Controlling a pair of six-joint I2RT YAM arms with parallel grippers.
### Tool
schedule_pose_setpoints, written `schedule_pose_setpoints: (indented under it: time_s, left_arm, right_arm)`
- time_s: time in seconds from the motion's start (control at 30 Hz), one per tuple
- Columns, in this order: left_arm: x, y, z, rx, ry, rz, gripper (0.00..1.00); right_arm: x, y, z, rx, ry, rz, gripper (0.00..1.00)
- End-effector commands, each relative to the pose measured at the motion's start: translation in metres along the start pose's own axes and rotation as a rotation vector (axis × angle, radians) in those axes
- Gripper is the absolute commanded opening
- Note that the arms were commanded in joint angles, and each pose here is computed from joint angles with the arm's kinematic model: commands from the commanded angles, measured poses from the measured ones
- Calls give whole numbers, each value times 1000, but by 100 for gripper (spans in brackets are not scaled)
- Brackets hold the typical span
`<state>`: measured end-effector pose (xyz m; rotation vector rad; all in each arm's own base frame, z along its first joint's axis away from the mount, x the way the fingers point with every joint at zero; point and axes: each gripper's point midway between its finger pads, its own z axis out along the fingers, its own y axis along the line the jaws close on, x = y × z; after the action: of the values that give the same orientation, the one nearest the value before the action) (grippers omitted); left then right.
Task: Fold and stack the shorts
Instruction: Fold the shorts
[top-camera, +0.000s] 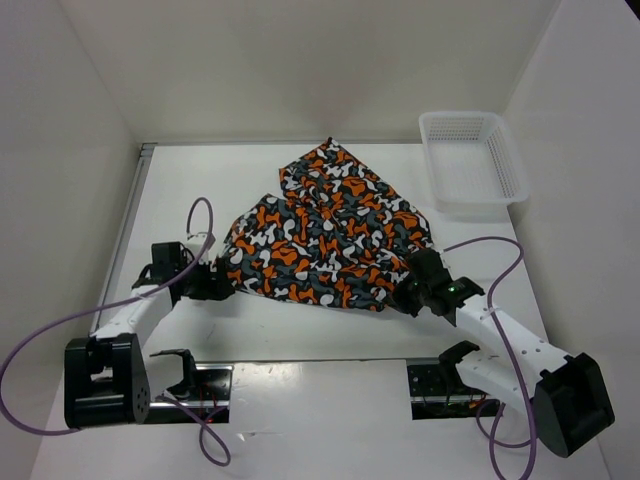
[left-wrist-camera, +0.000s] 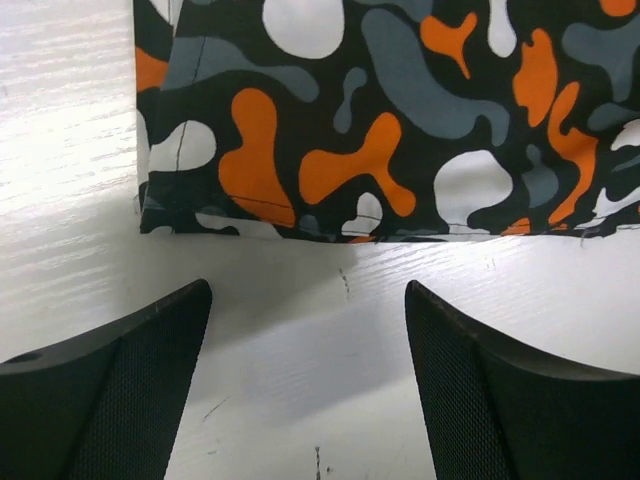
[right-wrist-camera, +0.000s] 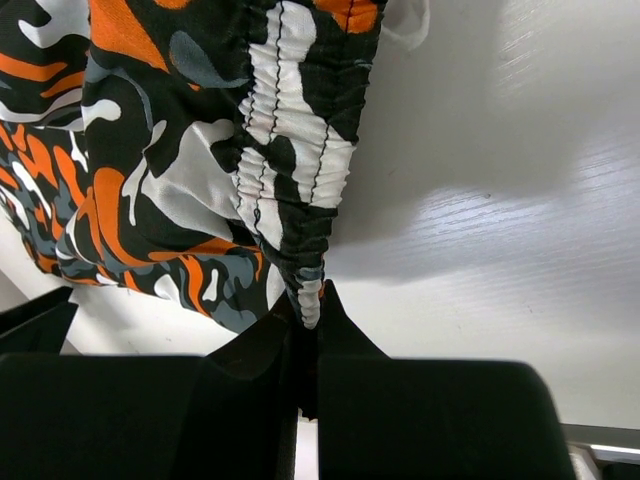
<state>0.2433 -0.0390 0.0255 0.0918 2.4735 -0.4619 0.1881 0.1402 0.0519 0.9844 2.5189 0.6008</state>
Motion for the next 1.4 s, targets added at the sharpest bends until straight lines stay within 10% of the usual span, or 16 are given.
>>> schedule_pose_setpoints:
  time_s: [0.0, 0.47, 0.73, 0.97, 1.37]
  left_arm:
    - [5, -7, 2, 41, -28, 13, 86]
    - [2, 6, 37, 36, 23, 20, 69]
    - [-12, 7, 39, 15, 41, 30, 0]
    - [-46, 10, 26, -30, -20, 57, 0]
    - [-243, -49, -112, 11, -519, 269, 0]
  right_arm:
    - [-10, 12, -2, -31, -41, -20, 0]
    - [-11, 16, -4, -49, -48, -29, 0]
    - [-10, 12, -2, -41, -45, -29, 0]
    - [-11, 10, -5, -39, -55, -29, 0]
    - [-80, 150, -131, -361, -297, -351, 0]
